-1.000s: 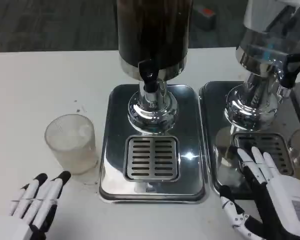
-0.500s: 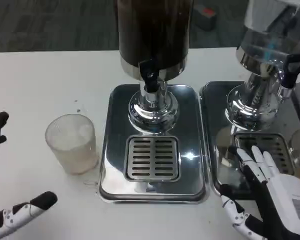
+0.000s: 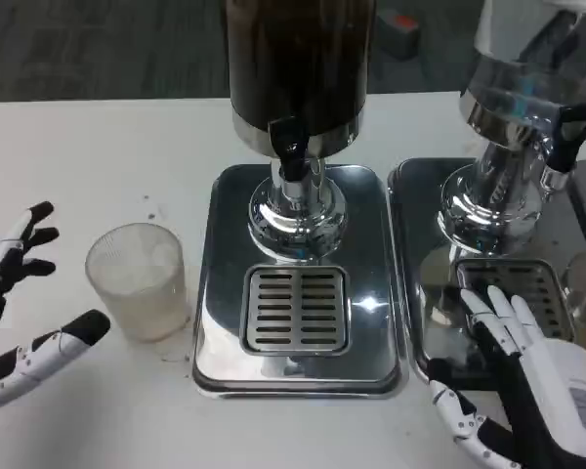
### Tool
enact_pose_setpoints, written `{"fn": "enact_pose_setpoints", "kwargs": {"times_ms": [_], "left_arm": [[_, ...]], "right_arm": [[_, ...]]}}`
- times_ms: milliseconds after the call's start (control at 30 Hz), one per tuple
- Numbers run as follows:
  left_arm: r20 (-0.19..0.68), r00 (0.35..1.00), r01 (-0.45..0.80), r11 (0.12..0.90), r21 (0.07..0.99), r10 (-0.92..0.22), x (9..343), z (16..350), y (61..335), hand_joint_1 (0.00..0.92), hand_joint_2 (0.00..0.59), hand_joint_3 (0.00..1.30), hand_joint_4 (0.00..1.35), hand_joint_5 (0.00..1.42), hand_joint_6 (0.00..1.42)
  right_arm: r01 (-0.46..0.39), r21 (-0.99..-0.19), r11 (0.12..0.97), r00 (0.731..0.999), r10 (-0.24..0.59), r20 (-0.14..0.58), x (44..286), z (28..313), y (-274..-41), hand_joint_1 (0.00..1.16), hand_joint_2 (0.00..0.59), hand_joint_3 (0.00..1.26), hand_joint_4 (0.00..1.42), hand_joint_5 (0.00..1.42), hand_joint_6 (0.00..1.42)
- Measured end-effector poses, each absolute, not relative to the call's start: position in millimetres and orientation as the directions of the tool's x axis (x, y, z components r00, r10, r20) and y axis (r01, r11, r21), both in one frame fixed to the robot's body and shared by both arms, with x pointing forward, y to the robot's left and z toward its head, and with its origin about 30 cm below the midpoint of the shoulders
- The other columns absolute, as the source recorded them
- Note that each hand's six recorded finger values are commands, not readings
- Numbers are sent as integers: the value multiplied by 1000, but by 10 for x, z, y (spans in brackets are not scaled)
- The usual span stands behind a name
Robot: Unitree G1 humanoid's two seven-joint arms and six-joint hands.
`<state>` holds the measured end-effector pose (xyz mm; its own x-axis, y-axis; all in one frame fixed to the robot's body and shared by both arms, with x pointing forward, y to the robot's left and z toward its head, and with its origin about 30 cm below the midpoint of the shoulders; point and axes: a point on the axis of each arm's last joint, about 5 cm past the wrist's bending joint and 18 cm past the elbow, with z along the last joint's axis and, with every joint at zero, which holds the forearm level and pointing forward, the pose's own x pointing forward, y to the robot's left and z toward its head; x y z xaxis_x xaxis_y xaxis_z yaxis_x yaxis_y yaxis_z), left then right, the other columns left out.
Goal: Grasp the cup under the faucet to collect the drink, then remove the cup.
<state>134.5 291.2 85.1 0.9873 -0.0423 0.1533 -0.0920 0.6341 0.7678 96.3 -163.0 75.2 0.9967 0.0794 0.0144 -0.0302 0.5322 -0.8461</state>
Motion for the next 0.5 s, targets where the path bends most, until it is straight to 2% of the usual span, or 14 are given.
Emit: {"fn": "enact_pose_setpoints", "kwargs": {"times_ms": [500], "left_arm": [[17, 997, 33, 640, 768, -71, 1571, 801, 3001, 0, 0, 0, 172, 326, 279]], "right_arm": [[-33, -836, 548, 997, 74, 9, 962, 746, -1602, 261, 479, 142, 63, 39, 195]]}}
